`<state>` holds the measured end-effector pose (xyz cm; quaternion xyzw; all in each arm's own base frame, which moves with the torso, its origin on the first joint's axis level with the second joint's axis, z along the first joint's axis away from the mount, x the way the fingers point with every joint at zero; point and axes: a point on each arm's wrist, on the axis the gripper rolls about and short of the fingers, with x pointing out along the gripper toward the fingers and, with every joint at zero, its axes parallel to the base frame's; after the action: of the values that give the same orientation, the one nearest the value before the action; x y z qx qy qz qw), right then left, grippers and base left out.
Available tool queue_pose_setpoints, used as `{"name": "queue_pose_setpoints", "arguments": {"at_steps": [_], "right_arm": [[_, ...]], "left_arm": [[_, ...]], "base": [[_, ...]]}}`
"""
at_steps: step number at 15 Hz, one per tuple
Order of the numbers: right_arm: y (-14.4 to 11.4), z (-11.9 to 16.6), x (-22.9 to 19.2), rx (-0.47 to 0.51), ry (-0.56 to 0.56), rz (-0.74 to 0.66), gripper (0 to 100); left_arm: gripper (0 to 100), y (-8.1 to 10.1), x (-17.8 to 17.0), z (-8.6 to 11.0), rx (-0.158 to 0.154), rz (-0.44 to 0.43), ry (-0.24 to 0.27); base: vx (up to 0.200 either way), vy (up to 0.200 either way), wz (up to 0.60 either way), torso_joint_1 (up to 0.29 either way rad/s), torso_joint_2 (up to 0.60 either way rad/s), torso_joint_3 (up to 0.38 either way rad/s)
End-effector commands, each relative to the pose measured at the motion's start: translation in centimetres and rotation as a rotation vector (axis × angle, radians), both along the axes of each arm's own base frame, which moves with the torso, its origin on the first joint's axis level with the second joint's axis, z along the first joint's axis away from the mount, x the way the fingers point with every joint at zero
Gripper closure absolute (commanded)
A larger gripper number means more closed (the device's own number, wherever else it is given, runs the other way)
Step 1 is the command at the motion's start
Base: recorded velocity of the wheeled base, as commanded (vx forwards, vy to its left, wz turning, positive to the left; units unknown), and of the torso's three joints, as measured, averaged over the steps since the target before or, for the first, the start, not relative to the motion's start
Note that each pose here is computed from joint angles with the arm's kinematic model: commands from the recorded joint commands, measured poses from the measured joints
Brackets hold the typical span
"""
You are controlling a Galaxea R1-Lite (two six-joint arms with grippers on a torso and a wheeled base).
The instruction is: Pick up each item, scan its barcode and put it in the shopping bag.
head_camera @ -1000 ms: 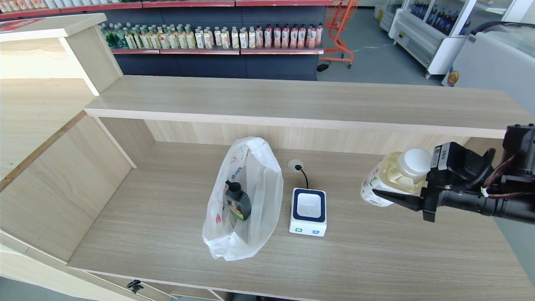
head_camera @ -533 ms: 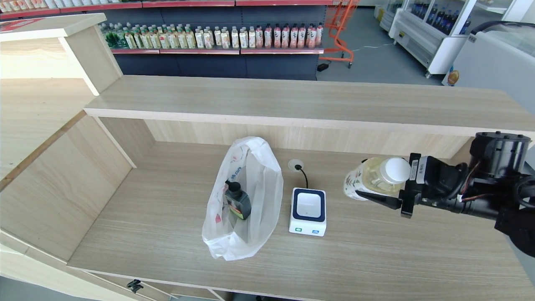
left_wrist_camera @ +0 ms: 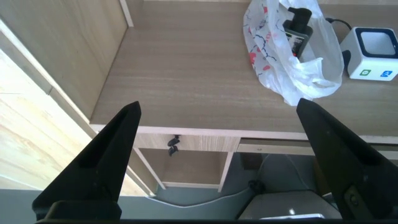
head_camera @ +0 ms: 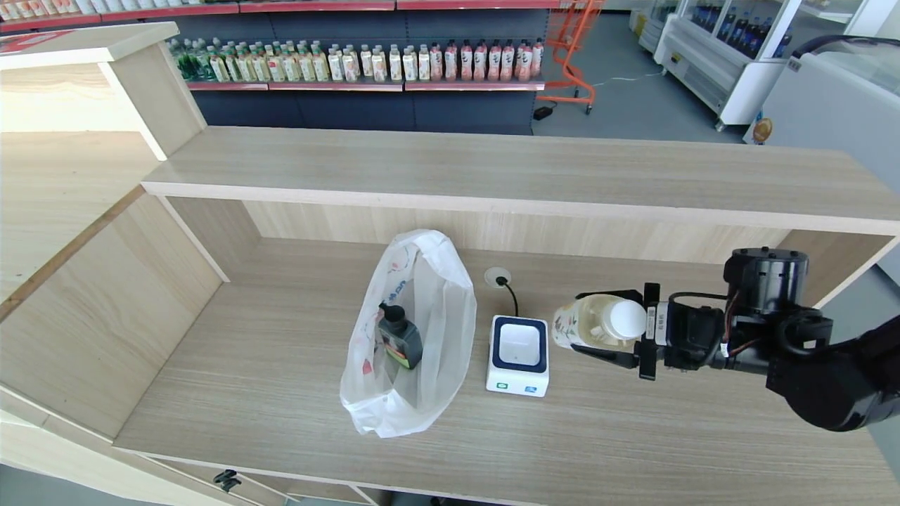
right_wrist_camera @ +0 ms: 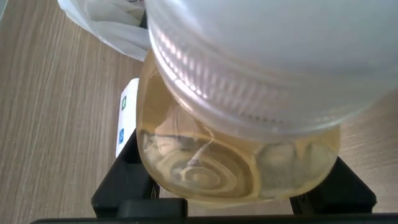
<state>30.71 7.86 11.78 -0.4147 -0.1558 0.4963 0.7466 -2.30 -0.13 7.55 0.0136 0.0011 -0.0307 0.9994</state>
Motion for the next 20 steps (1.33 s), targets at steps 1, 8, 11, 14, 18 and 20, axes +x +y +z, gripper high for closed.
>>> {"name": "queue_pose_setpoints", "arguments": {"at_steps": [1,8,11,14,18,20], "right_arm": [[1.0,-2.1,1.0,-0.004,0.018,0.029,100],[2.6,-3.5,3.7,0.009,-0.014,0.059,100],[4.0,-3.7,4.9,0.023,-0.020,0.085,100],[4.7,-4.7,5.4,0.023,-0.008,0.102,100],[4.8,-5.0,5.7,0.031,-0.020,0.120,100],[4.8,-4.9,5.7,0.032,-0.022,0.120,100]], "left_arm": [[0,0.0,0.0,0.0,0.000,0.000,0.002],[0,0.0,0.0,0.0,0.000,0.000,0.002],[0,0.0,0.0,0.0,0.000,0.000,0.002],[0,0.0,0.0,0.0,0.000,0.000,0.000],[0,0.0,0.0,0.0,0.000,0.000,0.000],[0,0.0,0.0,0.0,0.000,0.000,0.003]], "base": [[0.000,0.000,0.00,0.000,0.00,0.000],[0.000,0.000,0.00,0.000,0.00,0.000],[0.000,0.000,0.00,0.000,0.00,0.000],[0.000,0.000,0.00,0.000,0.00,0.000],[0.000,0.000,0.00,0.000,0.00,0.000],[0.000,0.000,0.00,0.000,0.00,0.000]]}}
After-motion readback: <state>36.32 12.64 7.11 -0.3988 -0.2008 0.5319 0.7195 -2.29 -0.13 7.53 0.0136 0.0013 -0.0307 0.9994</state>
